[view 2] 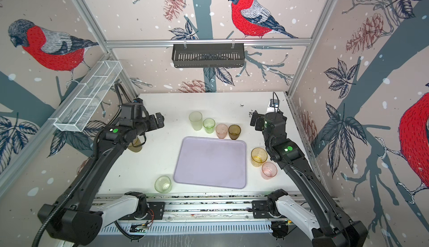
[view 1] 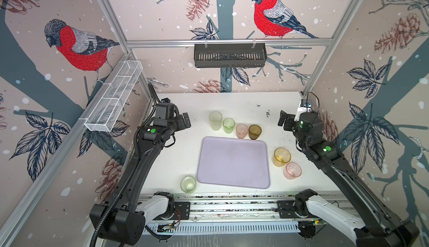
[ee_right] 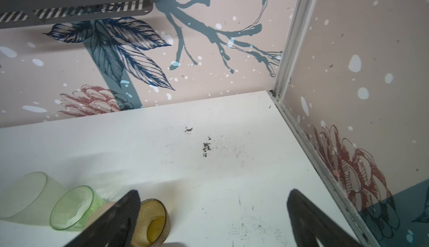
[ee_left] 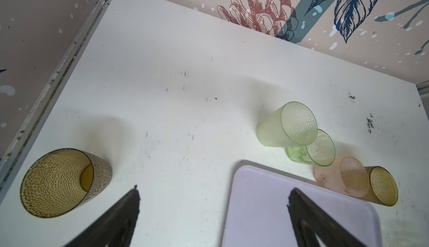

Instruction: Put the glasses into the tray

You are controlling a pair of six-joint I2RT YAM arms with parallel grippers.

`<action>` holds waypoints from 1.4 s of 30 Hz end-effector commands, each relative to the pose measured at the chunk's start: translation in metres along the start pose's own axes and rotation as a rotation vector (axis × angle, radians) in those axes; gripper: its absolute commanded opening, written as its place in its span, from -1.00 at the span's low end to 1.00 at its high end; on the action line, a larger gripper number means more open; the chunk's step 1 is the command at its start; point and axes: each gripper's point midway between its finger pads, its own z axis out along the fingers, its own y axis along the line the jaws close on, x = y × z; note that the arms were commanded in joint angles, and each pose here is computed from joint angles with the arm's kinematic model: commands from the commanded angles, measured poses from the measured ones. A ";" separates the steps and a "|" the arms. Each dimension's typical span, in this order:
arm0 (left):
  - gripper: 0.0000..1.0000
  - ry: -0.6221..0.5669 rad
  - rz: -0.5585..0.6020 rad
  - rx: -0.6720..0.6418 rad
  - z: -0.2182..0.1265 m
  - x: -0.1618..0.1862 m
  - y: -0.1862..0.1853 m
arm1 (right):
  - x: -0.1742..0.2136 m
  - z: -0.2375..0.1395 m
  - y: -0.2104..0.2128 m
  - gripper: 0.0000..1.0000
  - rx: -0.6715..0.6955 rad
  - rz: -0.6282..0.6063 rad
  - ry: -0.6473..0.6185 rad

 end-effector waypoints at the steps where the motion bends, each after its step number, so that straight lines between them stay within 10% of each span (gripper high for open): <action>1: 0.99 0.171 -0.024 -0.024 -0.012 0.036 0.003 | 0.011 -0.004 0.018 0.99 -0.098 -0.046 0.080; 18: 0.83 0.499 0.000 0.024 -0.083 0.163 -0.026 | 0.039 -0.017 0.069 1.00 -0.321 -0.053 0.251; 42: 0.32 0.673 0.044 -0.049 -0.063 0.254 -0.031 | 0.063 -0.009 0.106 0.99 -0.478 -0.074 0.318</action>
